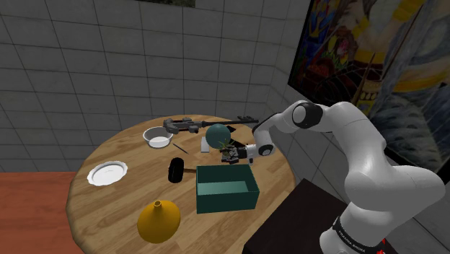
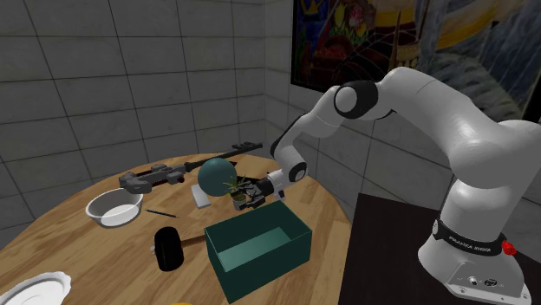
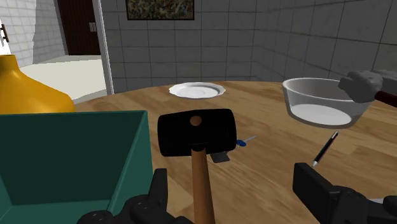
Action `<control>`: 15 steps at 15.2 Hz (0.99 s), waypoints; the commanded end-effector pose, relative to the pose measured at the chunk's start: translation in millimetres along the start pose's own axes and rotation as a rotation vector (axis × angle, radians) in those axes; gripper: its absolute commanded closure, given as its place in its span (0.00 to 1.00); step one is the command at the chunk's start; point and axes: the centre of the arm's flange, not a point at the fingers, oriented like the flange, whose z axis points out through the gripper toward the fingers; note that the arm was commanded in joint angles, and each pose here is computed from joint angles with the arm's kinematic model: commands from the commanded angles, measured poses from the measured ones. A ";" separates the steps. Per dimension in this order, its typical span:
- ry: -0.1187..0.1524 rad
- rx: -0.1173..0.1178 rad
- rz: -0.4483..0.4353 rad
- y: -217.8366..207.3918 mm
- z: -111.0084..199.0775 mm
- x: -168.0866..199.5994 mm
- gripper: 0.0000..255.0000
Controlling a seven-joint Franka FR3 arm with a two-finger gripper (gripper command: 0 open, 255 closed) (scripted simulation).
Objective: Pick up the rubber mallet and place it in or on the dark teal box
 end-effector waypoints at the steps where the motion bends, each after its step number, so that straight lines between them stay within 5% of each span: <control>1: -0.003 -0.015 0.011 6.7 7.6 3.9 0.00; 4: -0.003 -0.015 0.011 6.7 7.6 3.9 0.00; 5: -0.003 -0.015 0.010 6.7 9.3 2.5 1.00; 14: 0.000 -0.007 0.004 3.7 2.2 1.8 1.00; 15: 0.000 -0.007 0.004 3.7 2.2 1.8 0.00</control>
